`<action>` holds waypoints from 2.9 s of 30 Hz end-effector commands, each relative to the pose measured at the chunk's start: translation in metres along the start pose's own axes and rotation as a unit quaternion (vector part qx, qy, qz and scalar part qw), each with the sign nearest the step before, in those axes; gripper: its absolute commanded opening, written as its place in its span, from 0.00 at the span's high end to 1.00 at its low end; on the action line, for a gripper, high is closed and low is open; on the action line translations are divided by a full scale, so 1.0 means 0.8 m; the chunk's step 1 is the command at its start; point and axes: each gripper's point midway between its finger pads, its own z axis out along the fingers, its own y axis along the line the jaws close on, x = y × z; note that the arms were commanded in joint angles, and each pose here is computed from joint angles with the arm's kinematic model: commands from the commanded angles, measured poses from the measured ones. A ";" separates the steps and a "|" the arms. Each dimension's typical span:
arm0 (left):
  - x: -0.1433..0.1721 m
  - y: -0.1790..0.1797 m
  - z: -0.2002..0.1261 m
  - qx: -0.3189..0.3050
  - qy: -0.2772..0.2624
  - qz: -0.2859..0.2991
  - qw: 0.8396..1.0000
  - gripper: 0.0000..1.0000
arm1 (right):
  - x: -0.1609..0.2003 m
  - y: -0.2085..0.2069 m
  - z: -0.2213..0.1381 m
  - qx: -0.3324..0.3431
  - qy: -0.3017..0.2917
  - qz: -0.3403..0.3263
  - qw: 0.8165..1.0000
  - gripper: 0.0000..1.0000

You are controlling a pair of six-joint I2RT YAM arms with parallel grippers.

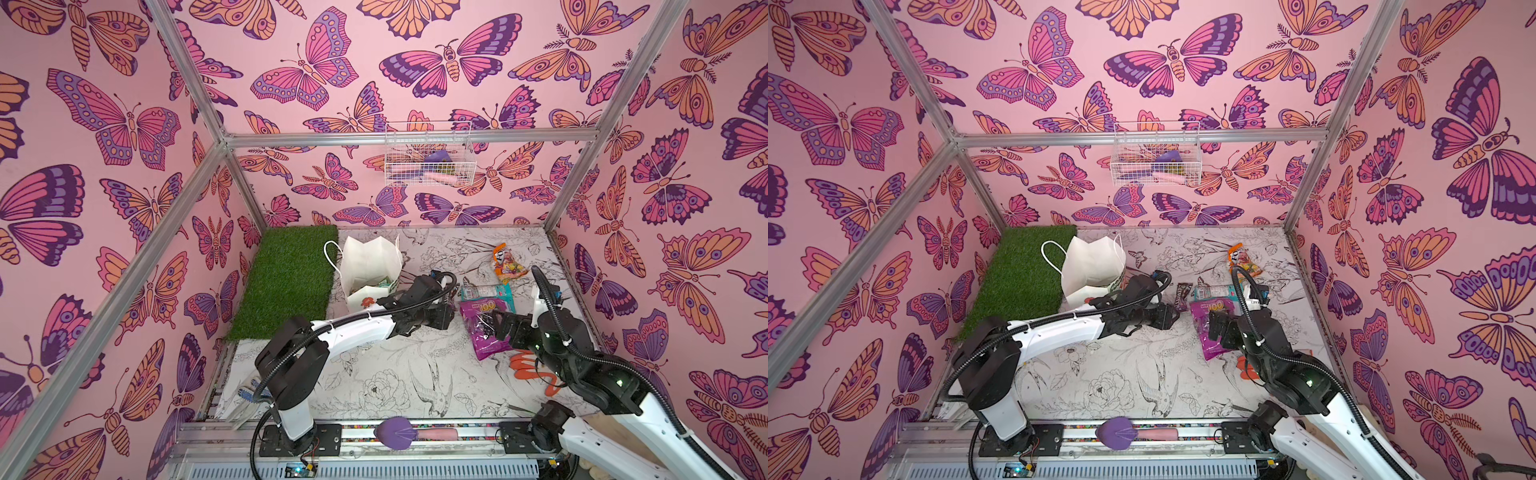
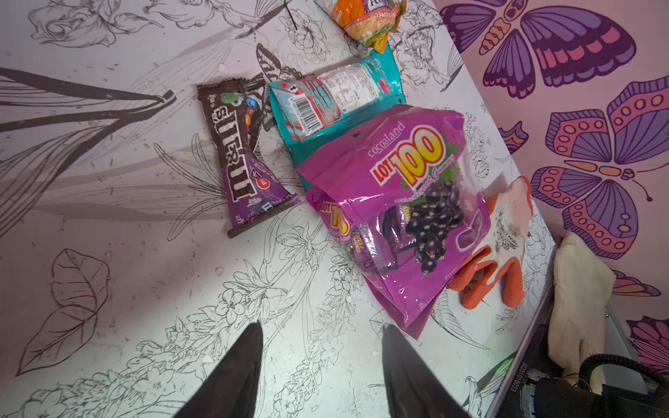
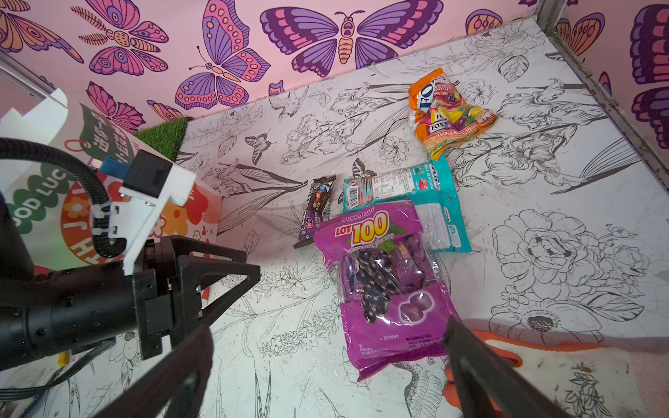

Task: Place the snacks into the paper bag
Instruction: Pick up the snack from the middle-right of the table.

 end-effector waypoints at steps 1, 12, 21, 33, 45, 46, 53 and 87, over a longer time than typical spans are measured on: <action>0.012 0.001 0.015 0.020 0.014 -0.019 1.000 0.45 | 0.000 -0.009 -0.001 0.012 -0.004 0.011 1.000 0.00; 0.027 -0.005 0.039 0.050 0.036 -0.047 0.997 0.44 | 0.001 -0.011 0.000 0.016 -0.004 0.011 1.000 0.00; 0.040 -0.010 0.059 0.072 0.055 -0.071 0.993 0.39 | 0.002 -0.013 0.000 0.018 -0.003 0.012 1.000 0.00; 0.052 -0.023 0.082 0.096 0.073 -0.085 0.989 0.33 | 0.003 -0.014 0.000 0.018 -0.002 0.012 1.000 0.00; 0.055 -0.033 0.093 0.109 0.077 -0.095 0.987 0.25 | -0.003 -0.010 -0.004 0.011 -0.007 0.013 1.000 0.00; 0.056 -0.034 0.095 0.109 0.077 -0.096 0.986 0.24 | -0.003 -0.010 -0.003 0.012 -0.006 0.013 1.000 0.00; 0.055 -0.044 0.103 0.122 0.078 -0.100 0.984 0.00 | -0.005 -0.010 -0.006 0.010 -0.008 0.012 1.000 0.00; 0.062 -0.068 0.138 0.172 0.085 -0.134 0.972 0.09 | 0.000 -0.016 -0.006 0.016 -0.006 0.010 1.000 0.00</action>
